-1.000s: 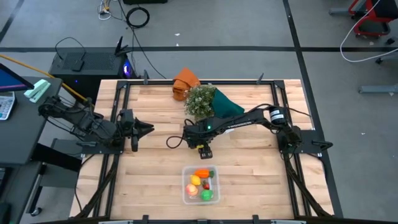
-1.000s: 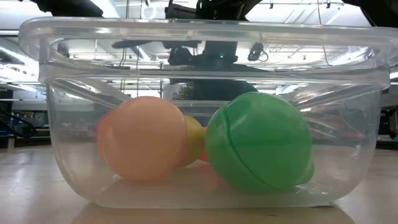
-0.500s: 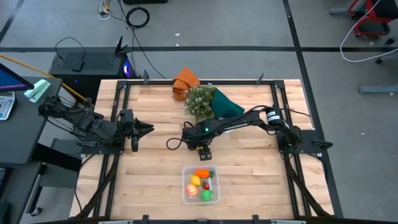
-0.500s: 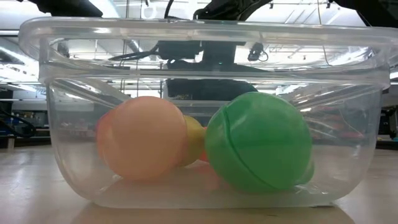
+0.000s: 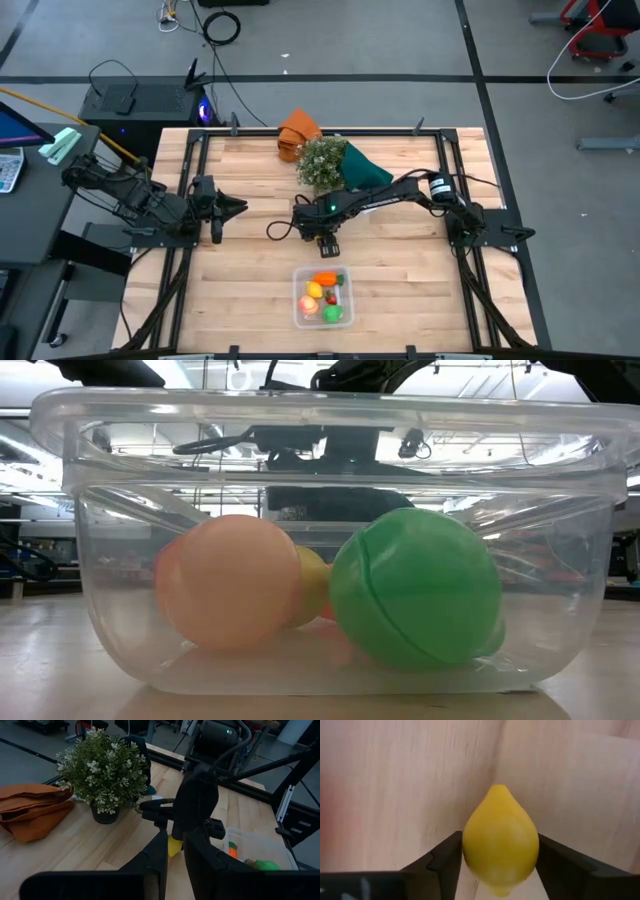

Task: Pick and placing Produce into tupperware
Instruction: Put the lemon into the transparent container

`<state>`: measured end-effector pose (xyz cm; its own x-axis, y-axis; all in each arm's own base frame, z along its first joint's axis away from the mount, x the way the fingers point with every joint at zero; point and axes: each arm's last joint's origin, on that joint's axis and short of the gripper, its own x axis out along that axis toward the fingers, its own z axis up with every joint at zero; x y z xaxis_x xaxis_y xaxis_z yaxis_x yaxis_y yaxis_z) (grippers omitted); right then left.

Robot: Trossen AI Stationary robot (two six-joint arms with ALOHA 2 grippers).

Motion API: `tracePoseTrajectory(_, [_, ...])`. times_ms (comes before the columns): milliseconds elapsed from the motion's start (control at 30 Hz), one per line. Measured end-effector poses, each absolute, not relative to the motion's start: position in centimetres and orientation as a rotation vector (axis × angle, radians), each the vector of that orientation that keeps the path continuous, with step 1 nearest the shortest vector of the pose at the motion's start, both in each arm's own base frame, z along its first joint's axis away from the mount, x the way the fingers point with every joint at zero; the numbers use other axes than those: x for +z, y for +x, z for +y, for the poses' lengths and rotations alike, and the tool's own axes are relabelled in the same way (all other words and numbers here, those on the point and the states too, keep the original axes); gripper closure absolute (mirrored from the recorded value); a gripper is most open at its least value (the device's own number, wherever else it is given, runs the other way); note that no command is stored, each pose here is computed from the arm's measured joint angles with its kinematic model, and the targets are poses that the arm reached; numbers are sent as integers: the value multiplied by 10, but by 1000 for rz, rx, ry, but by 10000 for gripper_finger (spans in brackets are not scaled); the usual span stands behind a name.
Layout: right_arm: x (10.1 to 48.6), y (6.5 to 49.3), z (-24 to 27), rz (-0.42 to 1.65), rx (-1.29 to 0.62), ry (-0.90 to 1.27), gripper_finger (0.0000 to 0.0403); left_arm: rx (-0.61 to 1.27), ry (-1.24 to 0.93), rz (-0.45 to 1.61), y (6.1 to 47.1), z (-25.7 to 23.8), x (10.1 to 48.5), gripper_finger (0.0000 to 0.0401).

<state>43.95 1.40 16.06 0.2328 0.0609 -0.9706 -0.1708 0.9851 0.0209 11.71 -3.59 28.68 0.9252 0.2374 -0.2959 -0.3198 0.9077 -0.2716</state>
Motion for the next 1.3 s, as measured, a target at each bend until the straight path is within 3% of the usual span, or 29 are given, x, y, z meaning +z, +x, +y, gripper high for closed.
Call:
tracePoseTrajectory(200, [161, 439, 14, 1327, 159, -95, 242, 293, -319, 267, 117, -36, 286, 330])
tracePoseTrajectory(433, [171, 436, 14, 1323, 147, -93, 233, 294, -316, 272, 117, -36, 286, 332])
tracePoseTrajectory(700, [217, 426, 22, 1271, 129, -63, 236, 295, -313, 276, 116, -36, 286, 335])
tracePoseTrajectory(1033, [288, 395, 58, 1110, 110, 47, 235, 295, -313, 275, 116, -36, 286, 339])
tracePoseTrajectory(1300, [300, 376, 119, 1088, 194, 110, 234, 296, -320, 274, 116, -36, 286, 333])
